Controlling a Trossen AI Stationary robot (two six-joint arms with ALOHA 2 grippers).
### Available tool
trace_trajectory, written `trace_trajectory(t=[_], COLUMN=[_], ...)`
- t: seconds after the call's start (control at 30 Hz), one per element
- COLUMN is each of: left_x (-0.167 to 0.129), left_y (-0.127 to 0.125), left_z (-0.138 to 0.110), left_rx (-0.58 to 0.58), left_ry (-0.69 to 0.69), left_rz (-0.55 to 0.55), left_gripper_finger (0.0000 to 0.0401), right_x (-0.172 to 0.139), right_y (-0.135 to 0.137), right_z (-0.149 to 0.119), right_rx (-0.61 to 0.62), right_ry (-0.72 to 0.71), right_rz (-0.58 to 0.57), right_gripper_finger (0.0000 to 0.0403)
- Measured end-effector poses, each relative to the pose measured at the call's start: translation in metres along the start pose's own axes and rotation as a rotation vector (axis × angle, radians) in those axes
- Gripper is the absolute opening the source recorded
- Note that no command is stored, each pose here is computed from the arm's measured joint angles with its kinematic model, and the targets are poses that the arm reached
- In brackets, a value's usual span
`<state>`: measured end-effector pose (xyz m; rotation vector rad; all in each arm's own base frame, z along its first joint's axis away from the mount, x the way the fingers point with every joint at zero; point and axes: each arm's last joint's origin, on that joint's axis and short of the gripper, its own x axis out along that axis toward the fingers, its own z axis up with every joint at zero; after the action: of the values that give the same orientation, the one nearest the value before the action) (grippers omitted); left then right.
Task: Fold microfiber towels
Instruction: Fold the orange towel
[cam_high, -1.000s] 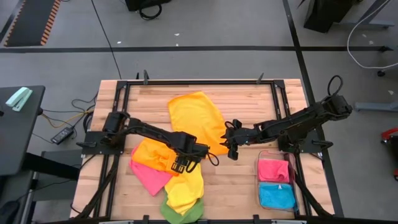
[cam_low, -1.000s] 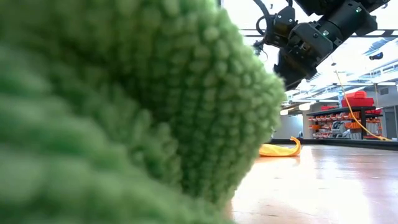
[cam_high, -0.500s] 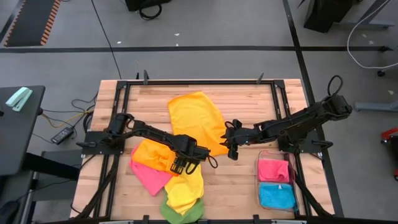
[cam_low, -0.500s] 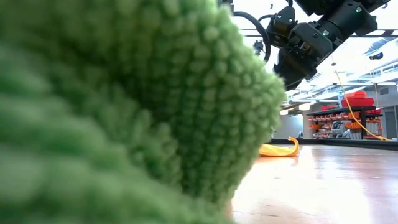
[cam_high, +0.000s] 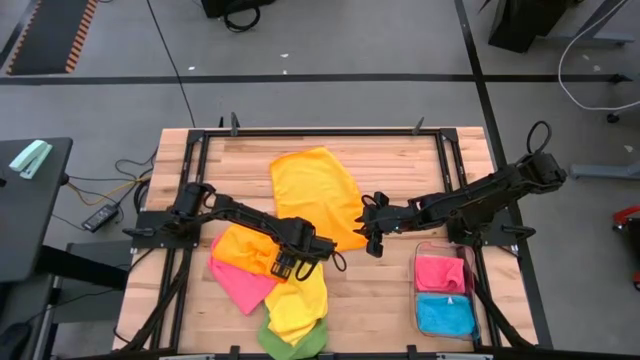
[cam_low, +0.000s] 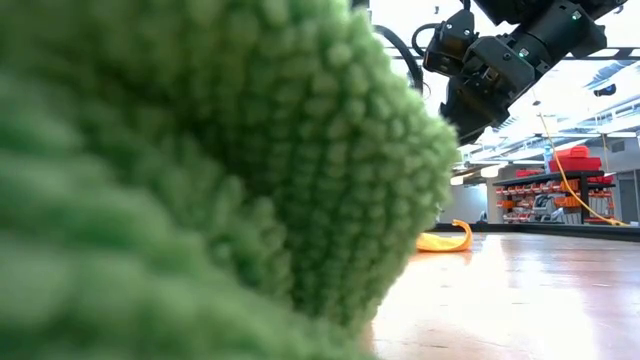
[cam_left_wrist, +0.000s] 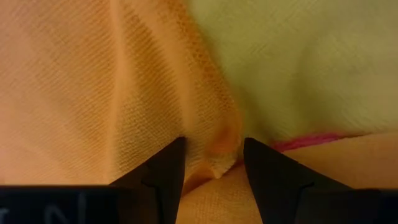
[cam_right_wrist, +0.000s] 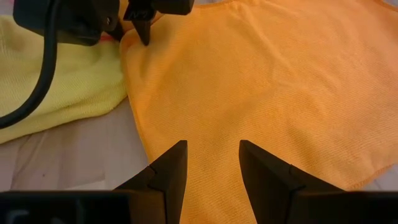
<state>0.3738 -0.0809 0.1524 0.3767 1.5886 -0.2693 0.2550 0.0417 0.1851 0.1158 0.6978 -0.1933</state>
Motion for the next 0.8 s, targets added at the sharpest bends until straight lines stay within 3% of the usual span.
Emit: trace_trajectory(t=[0.5, 0.7, 0.8], left_x=[-0.0005, -0.0005, -0.0006], left_y=[-0.0034, -0.0034, -0.0034], left_z=[0.0001, 0.0001, 0.0001], left_rx=[0.009, -0.005, -0.005], left_ry=[0.01, 0.009, 0.009], left_rz=[0.025, 0.025, 0.026], left_gripper_finger=[0.0169, 0.0122, 0.0089], right_x=[0.0, 0.0, -0.0001], right_y=[0.0, -0.0001, 0.0001], right_z=[0.0, -0.0002, -0.0038], right_rx=[0.0, 0.0, -0.064], right_ry=[0.0, 0.002, 0.026], right_rz=[0.0, -0.001, -0.005], right_gripper_finger=[0.0153, 0.0153, 0.0153])
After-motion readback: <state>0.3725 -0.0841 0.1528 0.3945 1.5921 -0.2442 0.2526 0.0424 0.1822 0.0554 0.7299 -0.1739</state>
